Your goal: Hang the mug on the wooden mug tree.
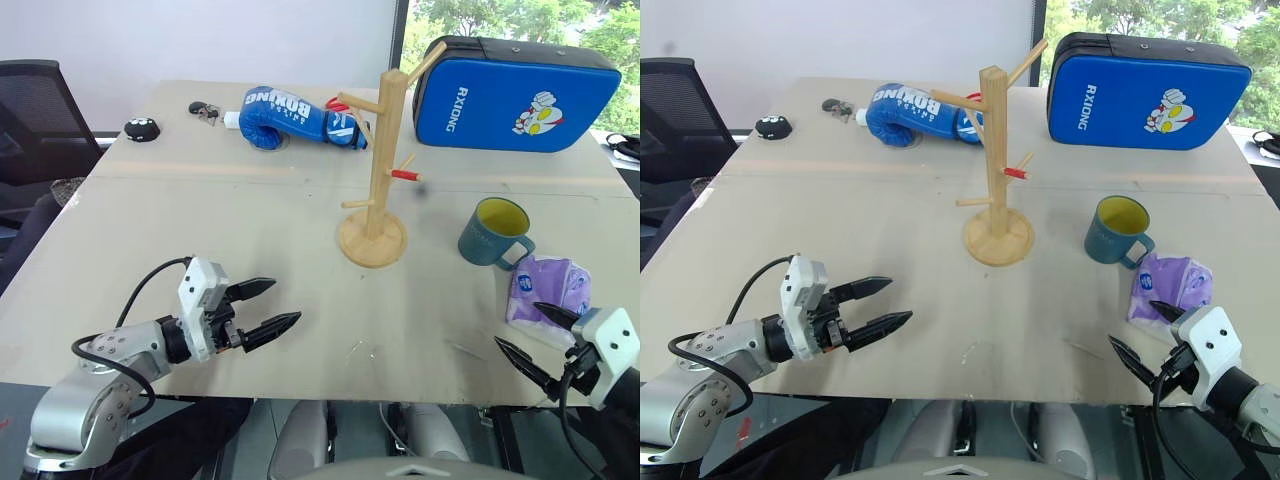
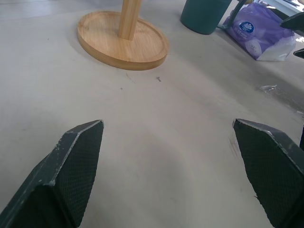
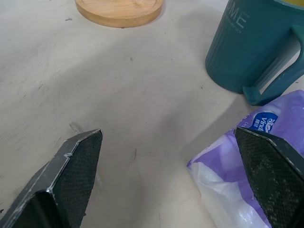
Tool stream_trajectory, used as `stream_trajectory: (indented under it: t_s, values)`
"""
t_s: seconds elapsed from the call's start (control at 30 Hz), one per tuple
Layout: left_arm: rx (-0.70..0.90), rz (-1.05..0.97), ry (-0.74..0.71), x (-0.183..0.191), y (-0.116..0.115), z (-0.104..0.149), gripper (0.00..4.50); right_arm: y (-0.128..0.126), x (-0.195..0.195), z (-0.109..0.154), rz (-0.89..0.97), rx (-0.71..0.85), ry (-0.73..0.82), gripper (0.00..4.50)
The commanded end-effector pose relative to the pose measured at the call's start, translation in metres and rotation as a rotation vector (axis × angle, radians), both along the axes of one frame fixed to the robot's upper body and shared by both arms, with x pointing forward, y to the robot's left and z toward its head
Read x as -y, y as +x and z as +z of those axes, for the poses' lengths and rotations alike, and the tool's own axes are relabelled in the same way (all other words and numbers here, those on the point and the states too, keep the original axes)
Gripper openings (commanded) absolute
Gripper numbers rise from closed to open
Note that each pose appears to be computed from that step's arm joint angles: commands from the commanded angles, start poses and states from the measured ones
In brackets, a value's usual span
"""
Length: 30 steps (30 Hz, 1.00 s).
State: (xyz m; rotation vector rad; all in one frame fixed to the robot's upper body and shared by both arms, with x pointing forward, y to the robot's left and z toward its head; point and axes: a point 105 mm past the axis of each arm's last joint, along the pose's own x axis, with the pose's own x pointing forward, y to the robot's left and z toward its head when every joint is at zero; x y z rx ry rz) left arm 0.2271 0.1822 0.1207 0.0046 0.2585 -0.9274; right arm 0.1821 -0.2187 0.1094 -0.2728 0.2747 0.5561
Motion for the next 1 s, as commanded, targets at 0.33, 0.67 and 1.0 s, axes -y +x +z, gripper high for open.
stream_trajectory:
  t_s: [0.33,0.67,1.0]
  values:
    - [0.144,-0.315,-0.102,0.03,-0.021,0.043,4.5,0.008,-0.01,0.04,-0.005,0.115,0.035,4.48]
    - [0.109,-0.597,-0.117,0.045,-0.045,0.053,4.5,0.014,0.041,0.015,-0.352,-0.055,0.019,4.48]
    - [0.128,-0.662,-0.14,0.053,-0.055,0.066,4.5,0.053,0.052,-0.029,-0.49,-0.245,0.023,4.48]
